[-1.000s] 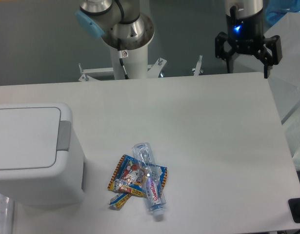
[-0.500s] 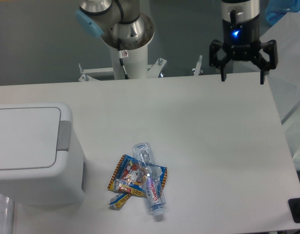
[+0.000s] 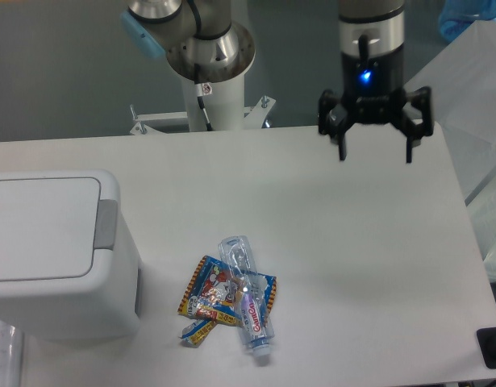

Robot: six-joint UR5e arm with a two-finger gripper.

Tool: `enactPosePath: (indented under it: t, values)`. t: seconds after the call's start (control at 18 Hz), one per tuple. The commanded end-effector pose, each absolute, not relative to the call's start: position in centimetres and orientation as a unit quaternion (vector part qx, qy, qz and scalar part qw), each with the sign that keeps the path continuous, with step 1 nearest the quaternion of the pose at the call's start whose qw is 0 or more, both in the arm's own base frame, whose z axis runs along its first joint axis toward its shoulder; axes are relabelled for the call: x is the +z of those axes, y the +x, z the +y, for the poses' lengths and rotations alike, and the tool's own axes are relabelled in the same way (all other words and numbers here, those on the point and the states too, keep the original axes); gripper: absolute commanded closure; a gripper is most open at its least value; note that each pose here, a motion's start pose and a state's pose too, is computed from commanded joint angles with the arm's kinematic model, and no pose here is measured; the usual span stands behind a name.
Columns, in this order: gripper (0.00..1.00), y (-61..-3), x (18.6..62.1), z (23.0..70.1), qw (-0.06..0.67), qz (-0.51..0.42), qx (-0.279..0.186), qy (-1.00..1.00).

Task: Open the trash can
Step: 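Move the open gripper across the table toward the trash can lid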

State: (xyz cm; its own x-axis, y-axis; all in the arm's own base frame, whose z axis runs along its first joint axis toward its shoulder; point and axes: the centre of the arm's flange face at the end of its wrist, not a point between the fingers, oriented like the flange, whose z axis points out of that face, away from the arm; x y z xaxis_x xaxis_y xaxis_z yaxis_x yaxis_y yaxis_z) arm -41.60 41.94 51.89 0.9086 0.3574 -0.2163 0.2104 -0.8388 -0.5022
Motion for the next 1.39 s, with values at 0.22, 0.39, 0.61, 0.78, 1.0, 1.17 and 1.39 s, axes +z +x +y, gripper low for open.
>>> enactPosePath:
  t: [0.22,0.39,0.61,0.78,1.0,1.17,1.39]
  values:
    - [0.00,-39.3,52.4,44.6,0.264,-0.193,0.129,-0.936]
    - [0.00,-36.6,52.5,46.9,0.274,-0.213,0.106,-0.932]
    - [0.00,-34.0,52.2,49.3,0.288,-0.261,0.066,-0.919]
    - [0.00,-32.8,51.9,50.4,0.300,-0.305,0.025,-0.903]
    - [0.00,-31.8,52.5,51.1,0.315,-0.327,0.007,-0.891]
    - [0.00,-31.3,52.3,51.4,0.316,-0.338,-0.006,-0.886]
    - [0.00,-29.9,51.2,52.7,0.308,-0.331,-0.016,-0.892]
